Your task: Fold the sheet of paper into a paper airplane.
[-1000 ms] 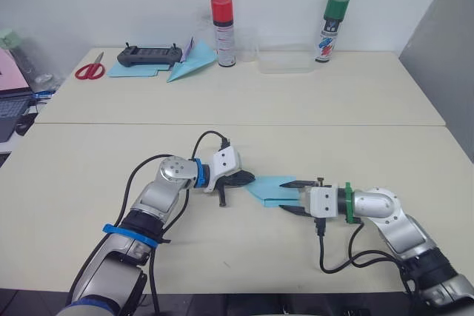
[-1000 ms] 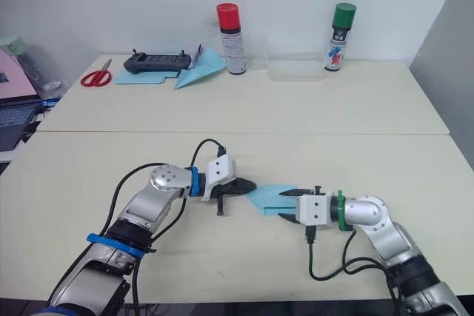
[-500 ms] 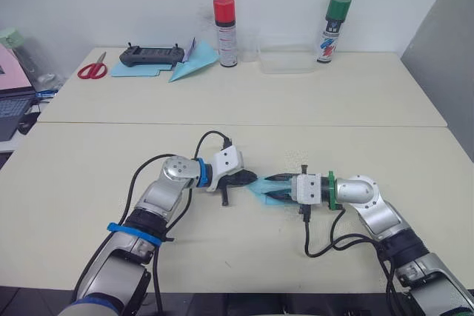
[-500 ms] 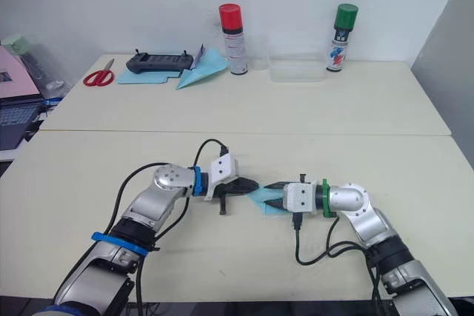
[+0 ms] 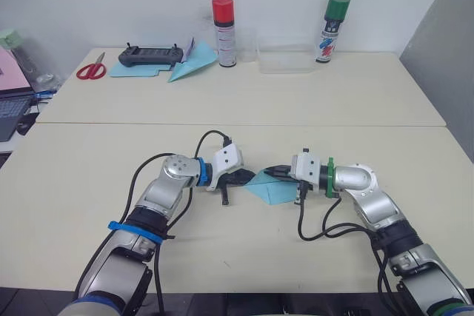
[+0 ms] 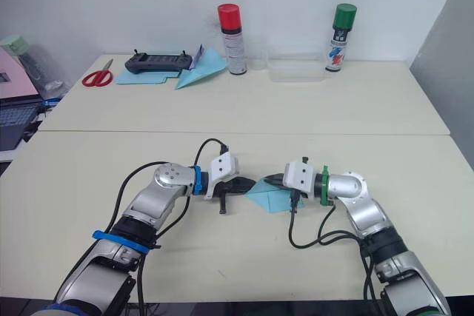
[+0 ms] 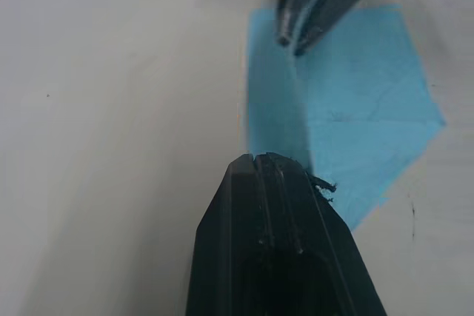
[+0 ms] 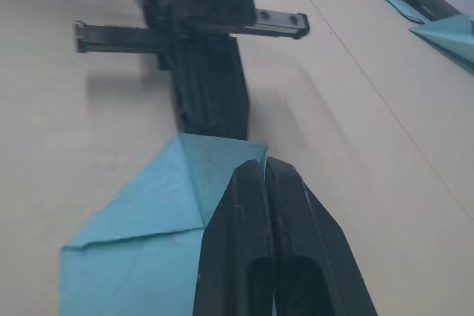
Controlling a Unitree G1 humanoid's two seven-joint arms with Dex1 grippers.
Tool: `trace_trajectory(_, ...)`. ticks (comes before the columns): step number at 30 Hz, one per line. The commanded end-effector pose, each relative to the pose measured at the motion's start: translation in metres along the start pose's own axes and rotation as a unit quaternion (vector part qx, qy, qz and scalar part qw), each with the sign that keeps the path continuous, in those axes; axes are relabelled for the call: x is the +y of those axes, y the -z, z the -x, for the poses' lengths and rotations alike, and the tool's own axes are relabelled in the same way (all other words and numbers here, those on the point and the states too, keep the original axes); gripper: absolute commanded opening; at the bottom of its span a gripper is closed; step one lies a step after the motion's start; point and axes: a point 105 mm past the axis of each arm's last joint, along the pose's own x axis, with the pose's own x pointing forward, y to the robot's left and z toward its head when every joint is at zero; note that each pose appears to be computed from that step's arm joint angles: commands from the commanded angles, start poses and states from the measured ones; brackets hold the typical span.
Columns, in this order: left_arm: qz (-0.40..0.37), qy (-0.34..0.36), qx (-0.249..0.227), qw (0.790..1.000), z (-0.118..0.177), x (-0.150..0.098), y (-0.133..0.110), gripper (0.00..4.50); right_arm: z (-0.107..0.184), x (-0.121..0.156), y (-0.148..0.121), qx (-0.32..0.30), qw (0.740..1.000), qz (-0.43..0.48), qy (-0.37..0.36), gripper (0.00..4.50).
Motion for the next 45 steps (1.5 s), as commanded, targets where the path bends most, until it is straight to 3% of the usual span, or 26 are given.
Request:
trace_trajectory(1, 0.026, -0.001, 0.059, 0.998, 0.004, 0.001, 0.025, 0.0, 0.002, -0.014, 0.003, 0.015, 0.999, 0.01, 0.032, 0.03)
trace_trajectory(5, 0.021, -0.013, 0.083, 0.996, 0.013, 0.008, 0.031, 0.0, 0.0, -0.015, 0.014, 0.036, 0.999, 0.014, 0.037, 0.03)
trace_trajectory(17, 0.015, -0.021, 0.086, 0.996, 0.02, 0.01, 0.032, 0.0, -0.009, -0.008, 0.027, 0.064, 0.997, 0.028, 0.018, 0.03)
trace_trajectory(20, -0.014, -0.056, 0.094, 0.994, 0.037, 0.025, 0.023, 0.0, -0.012, -0.005, 0.026, 0.059, 0.998, 0.028, 0.015, 0.03)
trace_trajectory(25, -0.028, -0.07, 0.032, 0.997, 0.045, 0.026, -0.016, 0.0, -0.014, -0.002, 0.025, 0.055, 0.998, 0.026, 0.011, 0.03)
trace_trajectory(31, -0.022, -0.057, -0.016, 0.998, 0.037, 0.008, -0.035, 0.0, -0.015, 0.0, 0.026, 0.054, 0.998, 0.027, 0.007, 0.03)
trace_trajectory(34, -0.015, -0.052, -0.009, 0.999, 0.023, -0.01, -0.02, 0.0, -0.016, -0.001, 0.026, 0.053, 0.998, 0.028, 0.006, 0.03)
trace_trajectory(41, 0.014, -0.052, 0.002, 0.999, 0.009, -0.015, -0.005, 0.0, -0.014, -0.002, 0.026, 0.053, 0.998, 0.033, 0.006, 0.03)
trace_trajectory(45, 0.037, -0.05, -0.034, 0.998, 0.006, -0.015, -0.016, 0.0, -0.012, -0.001, 0.025, 0.052, 0.998, 0.034, 0.005, 0.03)
